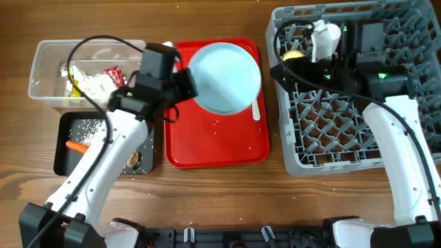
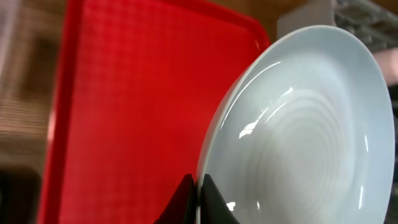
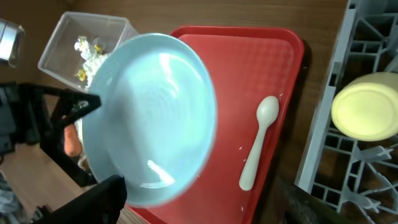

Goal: Sort waste into correct bins and load items into the dishwasher rack
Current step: 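Lift the plate with the left gripper and grasp it with the right, then release the left gripper and carry the plate into the rack upright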

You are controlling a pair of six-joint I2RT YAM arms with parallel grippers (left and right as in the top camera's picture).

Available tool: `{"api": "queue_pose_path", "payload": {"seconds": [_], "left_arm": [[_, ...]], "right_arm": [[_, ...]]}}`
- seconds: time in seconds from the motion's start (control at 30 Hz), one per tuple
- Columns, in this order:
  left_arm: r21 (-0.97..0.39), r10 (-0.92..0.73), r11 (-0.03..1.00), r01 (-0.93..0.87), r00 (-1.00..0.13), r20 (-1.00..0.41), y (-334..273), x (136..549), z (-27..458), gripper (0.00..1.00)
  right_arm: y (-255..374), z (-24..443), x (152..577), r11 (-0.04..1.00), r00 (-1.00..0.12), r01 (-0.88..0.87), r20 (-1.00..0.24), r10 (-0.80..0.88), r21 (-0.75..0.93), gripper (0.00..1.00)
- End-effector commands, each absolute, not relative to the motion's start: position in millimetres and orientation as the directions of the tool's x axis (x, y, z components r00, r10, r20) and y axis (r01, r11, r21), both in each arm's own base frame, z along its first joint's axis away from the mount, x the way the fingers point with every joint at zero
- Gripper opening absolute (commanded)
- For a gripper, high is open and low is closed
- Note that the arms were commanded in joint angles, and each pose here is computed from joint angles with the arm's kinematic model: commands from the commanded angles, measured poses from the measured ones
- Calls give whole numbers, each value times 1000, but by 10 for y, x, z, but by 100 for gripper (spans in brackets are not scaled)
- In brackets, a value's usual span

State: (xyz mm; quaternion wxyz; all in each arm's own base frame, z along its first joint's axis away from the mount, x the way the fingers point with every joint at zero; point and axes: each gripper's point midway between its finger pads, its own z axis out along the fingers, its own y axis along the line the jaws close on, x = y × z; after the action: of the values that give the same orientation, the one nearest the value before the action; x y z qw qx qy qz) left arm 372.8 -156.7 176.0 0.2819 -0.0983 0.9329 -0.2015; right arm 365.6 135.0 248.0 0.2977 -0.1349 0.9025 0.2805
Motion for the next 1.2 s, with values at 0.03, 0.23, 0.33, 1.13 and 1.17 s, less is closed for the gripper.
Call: {"api": "queue_pose_path", "payload": {"seconds": [0.03,0.23,0.33,1.13,1.17], "left_arm": [[-435,-205,899,44,-836,-509,-1884,3595,1853,4],[-433,-189,900,57,-842,-505,-1940,3551,1842,4],[-433,-190,899,57,-842,-505,-1941,3552,1843,4],[-459,-208,884,90,-804,-558,-1983,3643,2013,35],[-463,-211,881,95,-797,-566,-1983,3643,2057,40]], "right_arm": [[1447,2320,3691,815,-789,-427,-601,-124,392,77],[1418,1942,3803,841,-842,-376,-523,-136,388,76],[1443,1756,3829,842,-865,-361,-480,-144,400,71],[1552,1796,3861,834,-858,-385,-486,-166,395,4],[1544,1837,3871,836,-853,-388,-496,-165,388,4]]}}
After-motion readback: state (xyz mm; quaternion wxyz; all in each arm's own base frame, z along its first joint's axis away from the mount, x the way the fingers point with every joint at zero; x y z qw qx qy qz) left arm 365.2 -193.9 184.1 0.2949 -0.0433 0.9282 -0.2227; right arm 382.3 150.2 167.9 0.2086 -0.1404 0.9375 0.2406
